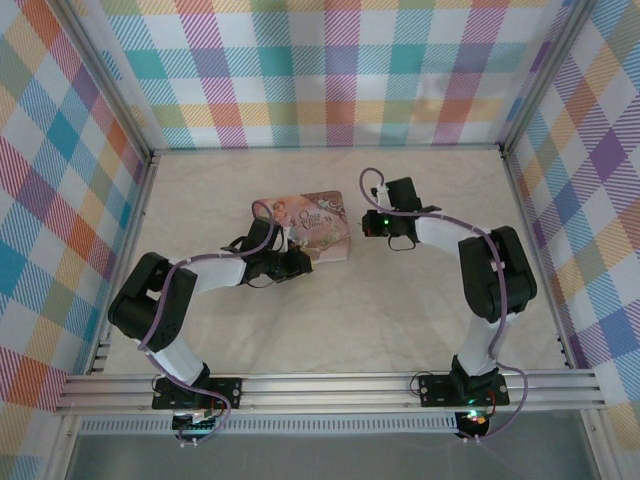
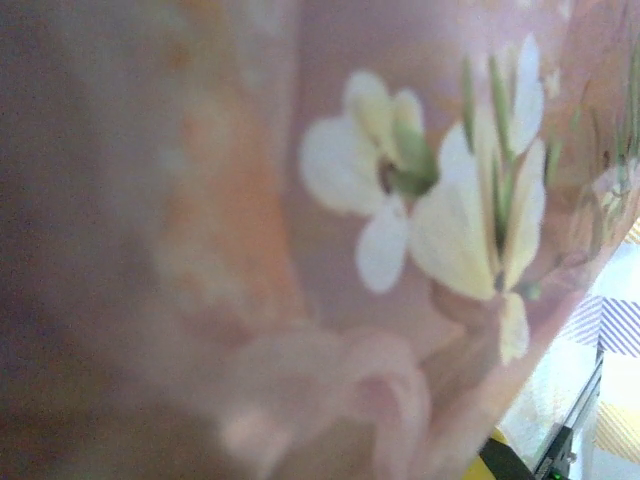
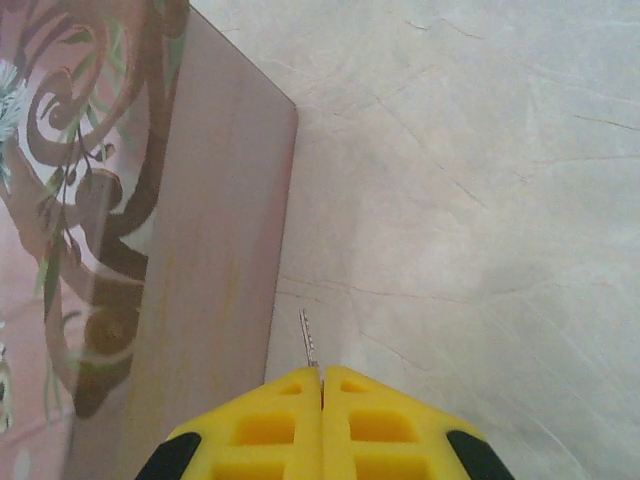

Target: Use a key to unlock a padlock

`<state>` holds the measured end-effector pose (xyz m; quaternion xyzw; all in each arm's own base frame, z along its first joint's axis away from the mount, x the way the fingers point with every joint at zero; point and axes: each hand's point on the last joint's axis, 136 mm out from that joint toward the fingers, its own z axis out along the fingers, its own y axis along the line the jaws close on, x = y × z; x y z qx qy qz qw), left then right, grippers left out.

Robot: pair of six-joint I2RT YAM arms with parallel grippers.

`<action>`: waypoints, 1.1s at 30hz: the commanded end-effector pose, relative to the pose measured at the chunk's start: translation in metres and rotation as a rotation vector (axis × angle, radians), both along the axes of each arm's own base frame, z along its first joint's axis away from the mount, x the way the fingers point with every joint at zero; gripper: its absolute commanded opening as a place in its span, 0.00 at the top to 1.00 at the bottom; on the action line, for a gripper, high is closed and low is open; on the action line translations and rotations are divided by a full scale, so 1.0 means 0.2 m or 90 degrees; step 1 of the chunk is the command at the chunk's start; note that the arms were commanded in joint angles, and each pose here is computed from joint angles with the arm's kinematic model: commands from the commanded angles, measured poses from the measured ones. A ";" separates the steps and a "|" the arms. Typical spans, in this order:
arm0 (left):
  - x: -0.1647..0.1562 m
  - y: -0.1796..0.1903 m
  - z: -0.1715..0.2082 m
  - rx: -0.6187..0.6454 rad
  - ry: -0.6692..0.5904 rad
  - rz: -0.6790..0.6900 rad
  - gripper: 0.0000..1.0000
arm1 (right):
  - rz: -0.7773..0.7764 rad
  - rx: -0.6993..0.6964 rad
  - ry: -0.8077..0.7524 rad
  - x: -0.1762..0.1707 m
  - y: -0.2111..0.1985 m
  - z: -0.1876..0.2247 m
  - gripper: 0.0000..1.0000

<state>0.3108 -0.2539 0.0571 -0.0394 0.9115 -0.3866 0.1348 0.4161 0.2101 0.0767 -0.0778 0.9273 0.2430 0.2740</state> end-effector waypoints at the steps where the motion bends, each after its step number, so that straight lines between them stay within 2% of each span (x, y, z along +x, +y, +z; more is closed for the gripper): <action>1: -0.05 -0.02 0.05 -0.050 0.079 0.010 1.00 | -0.008 0.021 -0.034 0.00 -0.02 0.10 1.00; 13: 0.06 -0.06 0.21 -0.093 0.064 0.035 1.00 | 0.000 0.142 -0.068 -0.24 -0.03 0.33 1.00; 24: 0.10 -0.09 0.24 -0.123 0.062 0.044 1.00 | 0.008 0.290 -0.092 -0.49 -0.01 0.58 1.00; 28: 0.10 -0.09 0.24 -0.126 0.062 0.043 1.00 | 0.001 0.350 -0.092 -0.56 0.01 0.63 1.00; 33: 0.10 -0.09 0.25 -0.128 0.064 0.043 1.00 | 0.004 0.375 -0.086 -0.64 0.08 0.64 1.00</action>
